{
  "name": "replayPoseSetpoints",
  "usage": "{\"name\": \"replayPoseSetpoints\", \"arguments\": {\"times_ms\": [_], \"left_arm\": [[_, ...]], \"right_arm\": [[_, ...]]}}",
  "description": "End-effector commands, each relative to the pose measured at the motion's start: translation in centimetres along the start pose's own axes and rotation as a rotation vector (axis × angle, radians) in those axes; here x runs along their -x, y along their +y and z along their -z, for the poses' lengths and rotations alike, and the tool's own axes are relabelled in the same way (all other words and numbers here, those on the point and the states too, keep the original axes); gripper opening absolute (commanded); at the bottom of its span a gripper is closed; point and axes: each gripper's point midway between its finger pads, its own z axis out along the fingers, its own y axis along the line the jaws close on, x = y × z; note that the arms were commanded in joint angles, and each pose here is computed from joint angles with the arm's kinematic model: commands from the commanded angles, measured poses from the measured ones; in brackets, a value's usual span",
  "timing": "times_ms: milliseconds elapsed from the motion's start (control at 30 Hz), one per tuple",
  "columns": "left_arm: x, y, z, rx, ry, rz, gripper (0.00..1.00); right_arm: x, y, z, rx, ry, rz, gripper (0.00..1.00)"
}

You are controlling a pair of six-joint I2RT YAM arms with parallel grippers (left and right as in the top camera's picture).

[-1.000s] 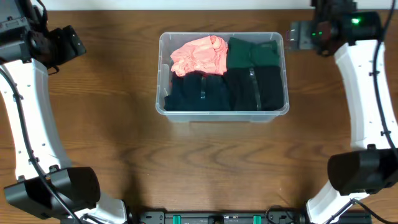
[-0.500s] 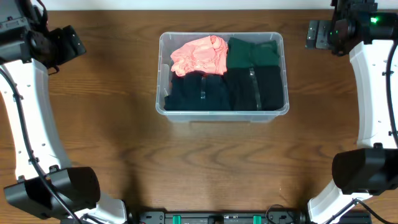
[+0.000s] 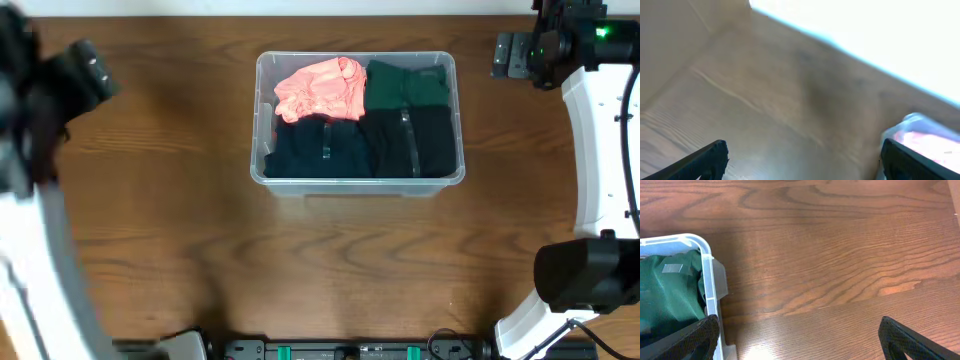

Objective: Pack container

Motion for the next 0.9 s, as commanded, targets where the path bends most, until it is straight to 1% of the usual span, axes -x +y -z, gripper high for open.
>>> {"name": "replayPoseSetpoints", "arguments": {"times_ms": [0,100,200,267,367,533,867], "left_arm": [[0.9,-0.4,6.5,-0.036,-0.146,-0.011,0.98],[0.6,-1.3,11.3,-0.101,-0.24,-0.028,0.98],[-0.7,-1.4,15.5,-0.156,-0.314,-0.038,0.98],[-1.8,-1.3,17.6,-0.19,-0.353,-0.044,0.98],[-3.6,-0.9,19.0,-0.218,-0.385,-0.046,0.98],[-6.1,-0.4,17.8,-0.24,-0.452,-0.036,0.98],[-10.2,-2.0,10.6,-0.377,-0.638,0.043,0.98]], "right_arm": [[0.1,0.0,-0.1,-0.01,-0.001,0.006,0.99],[0.1,0.0,-0.1,-0.01,-0.001,0.006,0.99],[0.1,0.0,-0.1,-0.011,-0.001,0.006,0.99],[0.1,0.0,-0.1,-0.011,-0.001,0.006,0.99],[0.1,0.0,-0.1,-0.01,-0.001,0.006,0.99],[0.1,0.0,-0.1,-0.01,-0.001,0.006,0.99],[0.1,0.1,-0.1,-0.009,-0.001,0.007,0.99]]}}
